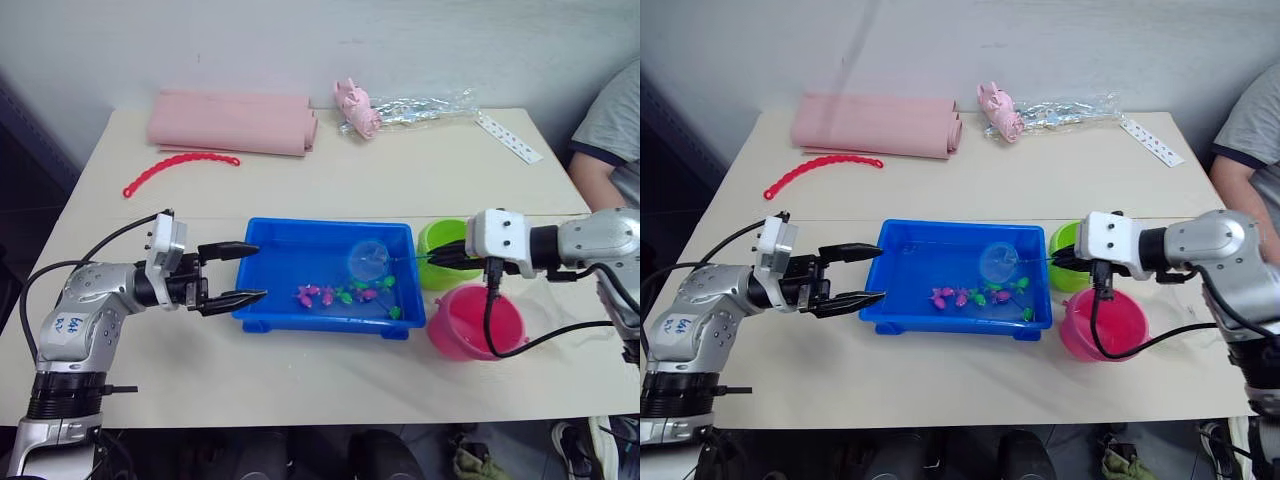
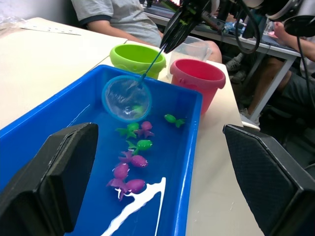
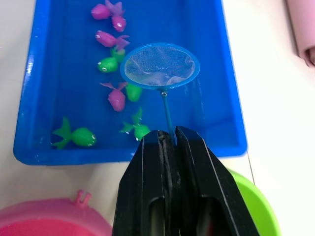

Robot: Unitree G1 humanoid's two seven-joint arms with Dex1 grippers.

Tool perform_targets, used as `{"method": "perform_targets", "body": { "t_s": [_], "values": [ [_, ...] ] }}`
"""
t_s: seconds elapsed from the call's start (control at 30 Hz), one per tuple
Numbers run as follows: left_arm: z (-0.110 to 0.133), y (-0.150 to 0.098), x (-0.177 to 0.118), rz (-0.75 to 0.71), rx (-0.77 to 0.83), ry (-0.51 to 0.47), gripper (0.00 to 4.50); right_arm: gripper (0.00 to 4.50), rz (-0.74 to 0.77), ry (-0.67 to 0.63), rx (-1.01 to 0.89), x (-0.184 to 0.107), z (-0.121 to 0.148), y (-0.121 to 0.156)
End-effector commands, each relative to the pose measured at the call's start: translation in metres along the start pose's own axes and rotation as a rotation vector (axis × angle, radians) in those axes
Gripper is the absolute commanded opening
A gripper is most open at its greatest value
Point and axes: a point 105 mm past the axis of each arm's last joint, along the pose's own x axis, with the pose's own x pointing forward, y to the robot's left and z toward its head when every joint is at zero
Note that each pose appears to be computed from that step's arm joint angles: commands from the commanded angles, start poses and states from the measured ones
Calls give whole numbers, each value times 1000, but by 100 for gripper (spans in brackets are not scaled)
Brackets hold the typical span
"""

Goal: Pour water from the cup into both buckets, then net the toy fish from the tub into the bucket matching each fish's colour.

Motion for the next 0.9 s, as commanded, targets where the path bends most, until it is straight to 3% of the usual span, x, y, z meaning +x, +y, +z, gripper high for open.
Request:
{"method": "perform_targets", "body": {
  "t_s": [0.03, 0.4, 0.9],
  "values": [
    [6, -7, 1, -24, 18, -6, 444, 0, 6, -2, -70, 2, 6, -4],
    [4, -17, 4, -36, -9, 5, 444, 0, -10, 42, -105, 17, -8, -11],
    [1, -20, 7, -32, -29, 8, 444, 0, 74, 155, -261, -3, -19, -14]
  ]
}}
